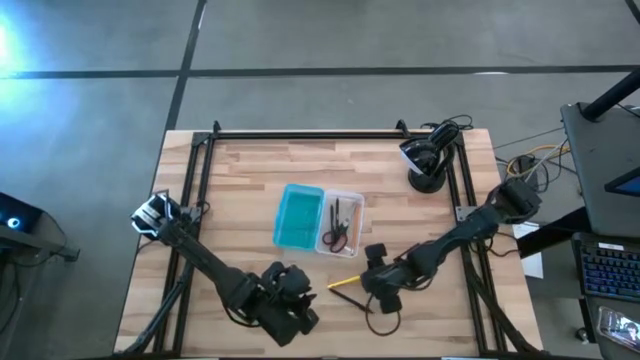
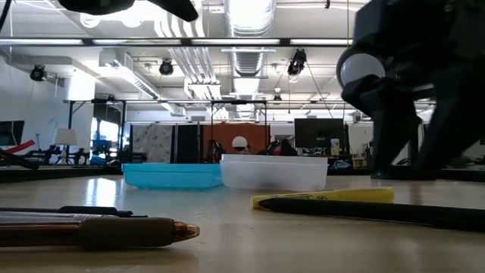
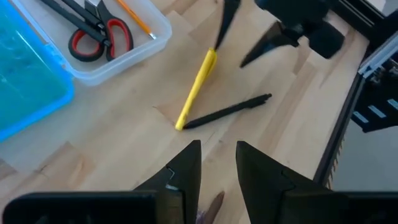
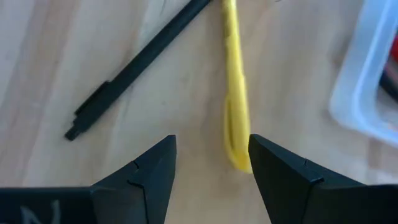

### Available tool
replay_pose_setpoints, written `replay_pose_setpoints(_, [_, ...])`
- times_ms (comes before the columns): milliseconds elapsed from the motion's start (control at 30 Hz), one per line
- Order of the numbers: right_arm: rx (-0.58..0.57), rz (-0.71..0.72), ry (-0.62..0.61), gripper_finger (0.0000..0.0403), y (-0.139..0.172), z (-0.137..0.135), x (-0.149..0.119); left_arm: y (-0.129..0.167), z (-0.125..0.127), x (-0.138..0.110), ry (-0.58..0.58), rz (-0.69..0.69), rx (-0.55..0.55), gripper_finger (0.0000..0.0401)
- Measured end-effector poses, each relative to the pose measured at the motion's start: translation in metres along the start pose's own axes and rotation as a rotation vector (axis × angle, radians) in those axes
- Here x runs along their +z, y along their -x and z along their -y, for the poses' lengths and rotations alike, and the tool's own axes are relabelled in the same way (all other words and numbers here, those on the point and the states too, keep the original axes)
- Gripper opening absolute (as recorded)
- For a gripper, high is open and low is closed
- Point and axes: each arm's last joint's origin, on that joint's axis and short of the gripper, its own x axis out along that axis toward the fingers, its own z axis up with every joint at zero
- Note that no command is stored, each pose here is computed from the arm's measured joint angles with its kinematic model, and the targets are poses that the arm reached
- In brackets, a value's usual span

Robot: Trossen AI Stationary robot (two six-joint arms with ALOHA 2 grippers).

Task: Pick & place school supplies into a supply box
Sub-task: Put the yellow pen into the supply box

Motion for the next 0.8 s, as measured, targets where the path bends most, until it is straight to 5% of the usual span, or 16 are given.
replay_pose_setpoints(333, [0.033, -0.047, 0.041, 0.0192, -0.019, 0.024, 0.010, 0.001, -0.008, -0.002, -0.037, 0.018, 0.079, 0.0084])
replay_pose_setpoints(800, [0.058, -0.077, 0.079, 0.0191, -0.045, 0.020, 0.018, 0.000, -0.020, 0.002, -0.038, 0.019, 0.181, 0.0084])
